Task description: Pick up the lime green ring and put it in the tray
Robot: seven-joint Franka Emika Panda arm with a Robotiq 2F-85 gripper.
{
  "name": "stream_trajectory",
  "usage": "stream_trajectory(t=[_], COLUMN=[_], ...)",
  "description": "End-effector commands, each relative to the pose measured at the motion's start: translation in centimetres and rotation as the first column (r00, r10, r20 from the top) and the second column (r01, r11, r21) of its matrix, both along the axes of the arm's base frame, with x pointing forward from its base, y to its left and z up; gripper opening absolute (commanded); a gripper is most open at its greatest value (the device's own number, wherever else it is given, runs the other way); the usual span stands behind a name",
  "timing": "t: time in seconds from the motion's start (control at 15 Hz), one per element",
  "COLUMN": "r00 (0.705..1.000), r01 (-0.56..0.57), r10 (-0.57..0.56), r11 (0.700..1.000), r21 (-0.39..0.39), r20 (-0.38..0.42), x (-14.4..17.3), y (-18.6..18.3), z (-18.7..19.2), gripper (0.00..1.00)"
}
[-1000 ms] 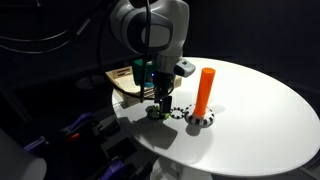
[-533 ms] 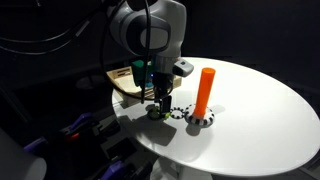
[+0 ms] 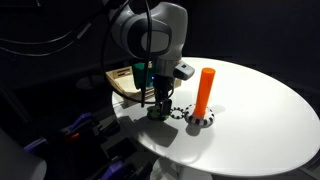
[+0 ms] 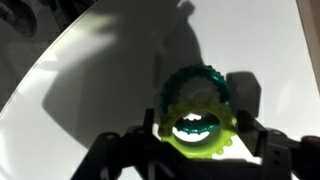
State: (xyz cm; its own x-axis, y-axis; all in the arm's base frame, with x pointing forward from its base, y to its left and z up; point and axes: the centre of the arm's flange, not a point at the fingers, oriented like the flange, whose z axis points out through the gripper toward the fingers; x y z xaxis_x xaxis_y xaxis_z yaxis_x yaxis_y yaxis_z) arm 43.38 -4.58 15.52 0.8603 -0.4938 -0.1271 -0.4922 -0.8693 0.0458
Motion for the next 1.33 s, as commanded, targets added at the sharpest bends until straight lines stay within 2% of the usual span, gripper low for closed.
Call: stream_trajectory(t=[0.0, 0.47, 1.27], r00=[1.0, 0.999, 0.991], r01=[0.016, 0.023, -0.03], r10=[-0.016, -0.023, 0.007], r11=[1.0, 1.0, 0.984], r21=[0.0, 0.018, 0.175], r20=[0.009, 0.041, 0.134], x=[0.3, 0.7, 2.6], y=[-0.4, -0.2, 5.1], z=[-0.4, 2.2, 8.1], gripper=[0.51, 0.49, 0.49])
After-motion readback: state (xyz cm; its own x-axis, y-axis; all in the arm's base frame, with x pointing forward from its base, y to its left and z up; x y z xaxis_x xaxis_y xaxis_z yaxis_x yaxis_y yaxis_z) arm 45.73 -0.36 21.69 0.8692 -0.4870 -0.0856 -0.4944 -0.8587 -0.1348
